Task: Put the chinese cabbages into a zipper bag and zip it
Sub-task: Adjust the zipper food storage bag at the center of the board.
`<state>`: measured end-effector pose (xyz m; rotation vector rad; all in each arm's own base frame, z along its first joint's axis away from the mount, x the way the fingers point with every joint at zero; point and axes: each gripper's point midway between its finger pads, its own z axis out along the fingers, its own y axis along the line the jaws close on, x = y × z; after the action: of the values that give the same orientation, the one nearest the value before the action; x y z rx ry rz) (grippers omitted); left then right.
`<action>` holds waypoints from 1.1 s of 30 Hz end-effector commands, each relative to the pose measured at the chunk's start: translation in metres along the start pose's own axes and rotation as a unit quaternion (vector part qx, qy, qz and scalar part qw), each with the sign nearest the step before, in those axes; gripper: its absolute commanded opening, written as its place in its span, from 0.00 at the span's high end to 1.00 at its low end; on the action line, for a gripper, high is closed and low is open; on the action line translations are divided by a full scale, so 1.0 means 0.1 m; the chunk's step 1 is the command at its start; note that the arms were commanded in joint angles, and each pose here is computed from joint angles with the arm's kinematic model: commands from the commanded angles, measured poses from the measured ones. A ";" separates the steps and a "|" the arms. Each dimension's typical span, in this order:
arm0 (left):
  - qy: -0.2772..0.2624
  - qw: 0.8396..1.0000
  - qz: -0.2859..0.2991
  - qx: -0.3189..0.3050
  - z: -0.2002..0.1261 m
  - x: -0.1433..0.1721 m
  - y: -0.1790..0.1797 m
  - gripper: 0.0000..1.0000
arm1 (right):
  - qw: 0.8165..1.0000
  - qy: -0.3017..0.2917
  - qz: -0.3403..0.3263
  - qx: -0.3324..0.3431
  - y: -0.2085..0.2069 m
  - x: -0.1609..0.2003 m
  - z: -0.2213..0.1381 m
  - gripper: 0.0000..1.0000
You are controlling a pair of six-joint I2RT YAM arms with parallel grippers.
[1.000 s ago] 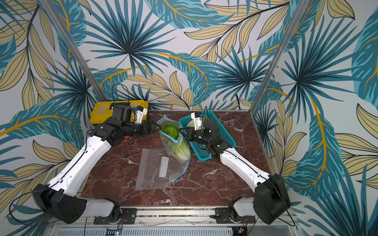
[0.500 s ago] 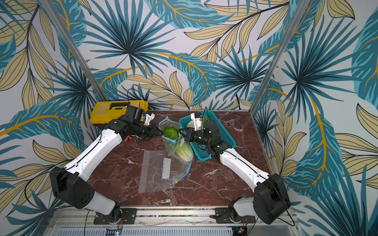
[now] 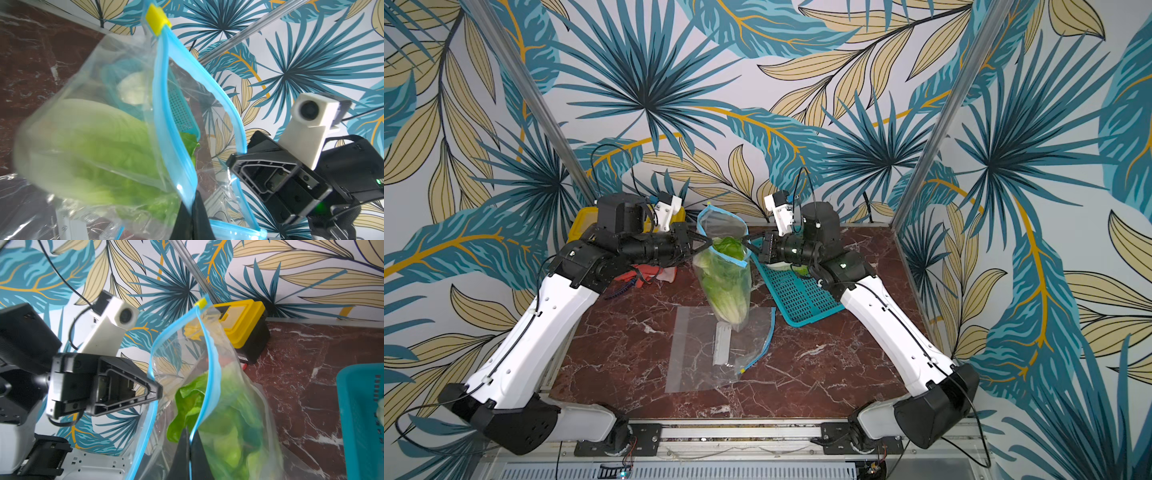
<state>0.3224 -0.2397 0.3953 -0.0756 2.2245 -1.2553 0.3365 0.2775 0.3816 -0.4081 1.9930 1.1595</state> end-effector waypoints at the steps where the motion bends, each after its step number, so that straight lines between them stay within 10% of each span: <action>1: 0.016 1.000 -0.023 -0.004 0.32 0.08 0.25 1.00 | 0.978 0.176 0.046 0.099 -0.81 1.00 0.25 1.00; 5: 0.017 0.997 -0.044 -0.056 0.40 0.22 0.83 1.00 | 0.978 0.188 0.066 0.066 -0.77 1.25 0.20 0.98; 14: 0.023 0.999 0.028 0.005 0.30 0.19 0.38 1.00 | 0.972 0.161 0.103 0.134 -0.86 0.65 -0.10 0.33; 22: 0.016 0.999 0.048 0.010 0.26 0.16 0.31 1.00 | 0.950 0.231 0.078 0.195 -1.20 0.81 0.00 0.28; 26: 0.010 0.998 0.054 0.002 0.27 0.14 0.34 1.00 | 0.946 0.247 0.087 0.192 -1.28 0.92 0.11 0.40; 30: -0.003 0.998 0.065 -0.004 0.24 0.05 0.30 1.00 | 0.964 0.212 0.071 0.143 -0.86 0.60 0.18 0.91; 33: 0.010 0.998 0.060 0.008 0.30 0.17 0.14 1.00 | 0.987 0.146 0.047 0.056 -0.19 0.10 0.13 1.00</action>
<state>0.3315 -0.2468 0.3294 -0.0013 2.3056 -1.1829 0.3659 0.2563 0.2763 -0.3688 2.5704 0.8980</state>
